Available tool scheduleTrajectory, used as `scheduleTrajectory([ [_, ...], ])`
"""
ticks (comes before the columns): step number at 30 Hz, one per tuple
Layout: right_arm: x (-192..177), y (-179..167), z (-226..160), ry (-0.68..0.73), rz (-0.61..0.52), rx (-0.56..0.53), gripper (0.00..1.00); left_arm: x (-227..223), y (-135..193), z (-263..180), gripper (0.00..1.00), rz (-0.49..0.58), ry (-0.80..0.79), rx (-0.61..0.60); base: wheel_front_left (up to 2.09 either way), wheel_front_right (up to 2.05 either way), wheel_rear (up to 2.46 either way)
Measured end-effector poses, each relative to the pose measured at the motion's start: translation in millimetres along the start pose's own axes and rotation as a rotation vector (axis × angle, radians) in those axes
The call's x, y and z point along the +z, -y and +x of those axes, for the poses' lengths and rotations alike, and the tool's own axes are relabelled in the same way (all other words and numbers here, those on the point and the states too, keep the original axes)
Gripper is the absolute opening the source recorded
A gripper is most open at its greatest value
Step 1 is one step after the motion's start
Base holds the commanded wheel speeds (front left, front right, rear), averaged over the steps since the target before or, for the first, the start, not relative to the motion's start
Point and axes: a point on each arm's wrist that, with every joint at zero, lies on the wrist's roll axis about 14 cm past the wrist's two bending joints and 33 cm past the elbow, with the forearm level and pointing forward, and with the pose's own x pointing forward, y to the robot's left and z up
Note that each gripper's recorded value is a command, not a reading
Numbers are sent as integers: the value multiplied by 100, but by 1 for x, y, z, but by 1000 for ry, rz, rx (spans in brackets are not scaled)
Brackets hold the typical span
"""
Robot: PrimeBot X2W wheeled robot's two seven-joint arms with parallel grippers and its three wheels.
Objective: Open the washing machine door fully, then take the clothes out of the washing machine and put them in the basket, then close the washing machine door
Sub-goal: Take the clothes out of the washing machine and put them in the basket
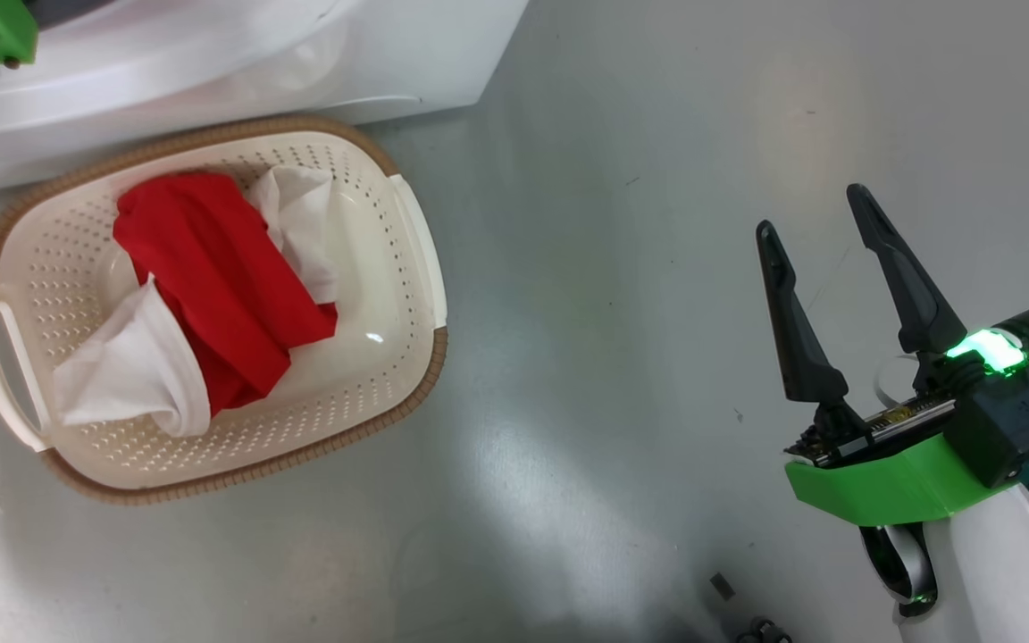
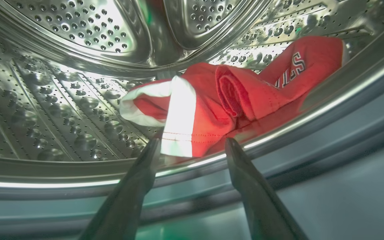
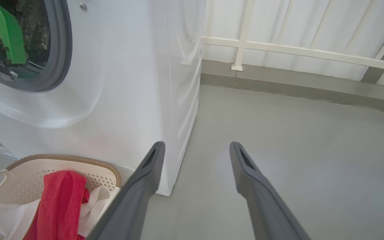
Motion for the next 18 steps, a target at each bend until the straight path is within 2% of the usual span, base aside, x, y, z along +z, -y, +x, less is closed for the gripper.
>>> scheduleTrajectory([
  [18,-19,0,-2,-50,17,-4,100,-13,-6,18,100,59,3,1,0,0,0],
])
